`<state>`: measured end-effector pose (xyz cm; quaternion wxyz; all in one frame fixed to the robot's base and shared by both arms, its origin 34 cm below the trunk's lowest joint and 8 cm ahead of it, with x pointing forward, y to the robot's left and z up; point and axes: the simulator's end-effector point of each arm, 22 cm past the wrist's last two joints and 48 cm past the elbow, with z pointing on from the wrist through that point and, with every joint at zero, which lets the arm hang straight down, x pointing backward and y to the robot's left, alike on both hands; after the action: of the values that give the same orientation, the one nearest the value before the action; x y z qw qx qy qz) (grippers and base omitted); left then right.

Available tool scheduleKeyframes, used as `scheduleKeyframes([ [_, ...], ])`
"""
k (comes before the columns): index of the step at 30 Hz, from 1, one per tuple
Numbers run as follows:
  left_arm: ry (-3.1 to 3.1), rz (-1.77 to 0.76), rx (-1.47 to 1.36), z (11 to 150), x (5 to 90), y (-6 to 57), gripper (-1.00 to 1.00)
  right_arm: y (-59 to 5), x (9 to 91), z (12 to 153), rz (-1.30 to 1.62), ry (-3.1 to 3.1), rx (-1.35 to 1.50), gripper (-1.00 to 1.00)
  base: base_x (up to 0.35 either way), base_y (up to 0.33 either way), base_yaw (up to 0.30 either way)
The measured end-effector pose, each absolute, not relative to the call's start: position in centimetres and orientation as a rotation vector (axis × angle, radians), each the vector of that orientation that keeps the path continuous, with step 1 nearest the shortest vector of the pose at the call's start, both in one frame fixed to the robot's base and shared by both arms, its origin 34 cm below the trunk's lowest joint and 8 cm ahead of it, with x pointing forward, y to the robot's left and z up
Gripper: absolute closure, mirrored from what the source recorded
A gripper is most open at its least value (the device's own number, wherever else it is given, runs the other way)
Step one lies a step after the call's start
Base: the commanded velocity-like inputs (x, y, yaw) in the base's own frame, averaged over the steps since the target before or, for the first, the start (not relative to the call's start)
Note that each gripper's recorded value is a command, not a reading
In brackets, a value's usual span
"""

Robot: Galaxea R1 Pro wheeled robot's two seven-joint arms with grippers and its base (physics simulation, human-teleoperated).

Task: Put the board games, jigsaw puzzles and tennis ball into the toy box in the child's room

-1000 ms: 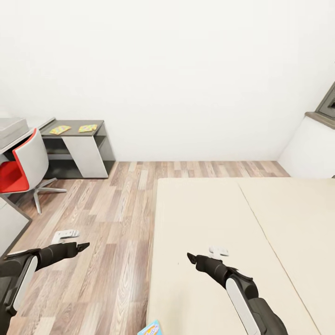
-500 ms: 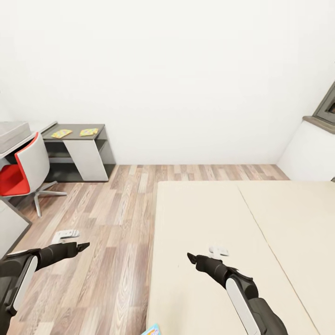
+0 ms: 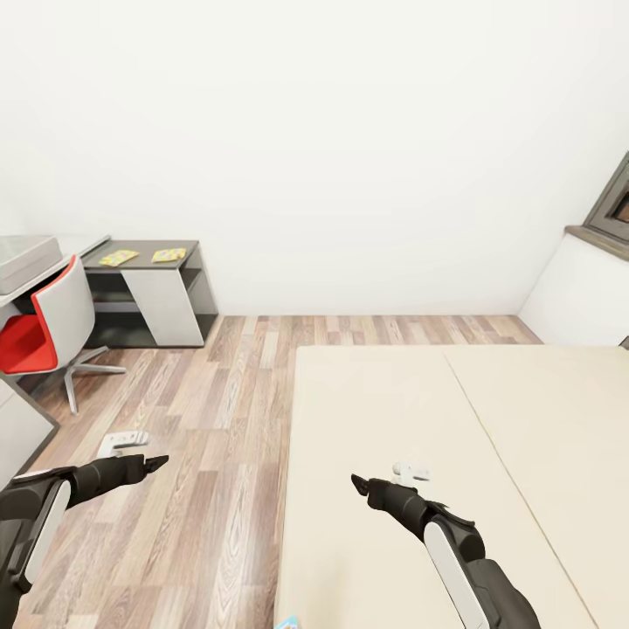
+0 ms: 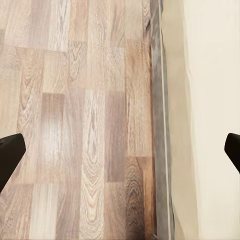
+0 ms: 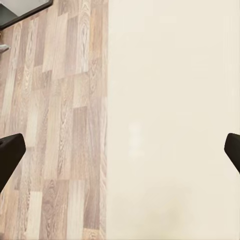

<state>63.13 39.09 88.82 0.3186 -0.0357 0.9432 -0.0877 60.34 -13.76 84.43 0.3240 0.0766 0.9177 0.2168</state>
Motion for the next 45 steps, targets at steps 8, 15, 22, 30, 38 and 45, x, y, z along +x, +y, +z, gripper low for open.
scheduleKeyframes([
  [8, 2.468, -0.230, -0.092, 89.5, 63.3, 39.1, -1.00, -13.7, 60.6, 85.1, 0.569, 2.394, 0.195, -1.00, 0.000, 0.000, 0.000],
  [15, 2.456, -0.230, -0.090, 90.1, 63.4, 39.1, -1.00, -13.7, 60.8, 85.7, 0.569, 2.381, 0.191, -1.00, 0.000, 0.000, 0.000],
  [22, 2.443, -0.230, -0.088, 90.7, 63.5, 39.1, -1.00, -13.7, 60.9, 86.3, 0.569, 2.371, 0.188, -1.00, 0.000, 0.000, 0.000],
  [30, 2.430, -0.229, -0.086, 91.4, 63.7, 39.1, -1.00, -13.7, 61.1, 87.0, 0.568, 2.357, 0.183, -1.00, 0.000, 0.000, 0.000],
  [38, 2.417, -0.229, -0.085, 92.1, 63.8, 39.1, -1.00, -13.7, 61.3, 87.6, 0.568, 2.345, 0.179, -1.00, 0.000, 0.000, 0.000],
  [45, 2.406, -0.229, -0.083, 92.7, 63.9, 39.1, -1.00, -13.7, 61.4, 88.2, 0.567, 2.334, 0.175, -1.00, 0.000, 0.000, 0.000],
])
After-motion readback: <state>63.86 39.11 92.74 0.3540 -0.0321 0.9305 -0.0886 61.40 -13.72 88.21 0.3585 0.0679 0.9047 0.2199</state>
